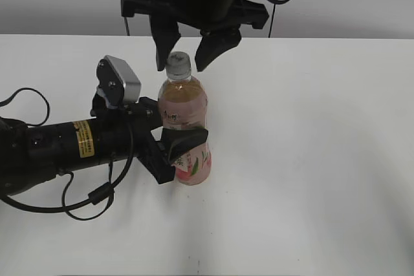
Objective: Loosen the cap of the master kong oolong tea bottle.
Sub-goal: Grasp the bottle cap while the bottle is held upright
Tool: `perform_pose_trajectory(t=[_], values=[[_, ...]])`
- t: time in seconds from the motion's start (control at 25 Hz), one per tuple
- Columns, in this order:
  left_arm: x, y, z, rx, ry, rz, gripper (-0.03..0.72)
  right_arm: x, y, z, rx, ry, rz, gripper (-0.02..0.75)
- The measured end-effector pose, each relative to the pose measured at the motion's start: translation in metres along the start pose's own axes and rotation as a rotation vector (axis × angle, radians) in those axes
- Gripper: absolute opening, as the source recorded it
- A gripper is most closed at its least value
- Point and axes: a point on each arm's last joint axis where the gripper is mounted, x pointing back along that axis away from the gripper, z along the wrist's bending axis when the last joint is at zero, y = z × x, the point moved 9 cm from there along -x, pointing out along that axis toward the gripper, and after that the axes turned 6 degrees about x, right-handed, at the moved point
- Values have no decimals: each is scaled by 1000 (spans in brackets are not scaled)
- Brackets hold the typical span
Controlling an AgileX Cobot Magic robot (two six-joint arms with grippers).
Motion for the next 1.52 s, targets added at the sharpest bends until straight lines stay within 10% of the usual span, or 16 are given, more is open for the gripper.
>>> perform_pose_trajectory(t=[0.16,1.08,1.52], values=[[0,0,0,0,0,0,385,0,0,0,16,0,0,270],[0,0,-1,-3,-4,1,385,3,1,0,1186,-6,-8,266],[0,0,0,0,-1,-1,385,5,2,1,1455,-14,-17,239]])
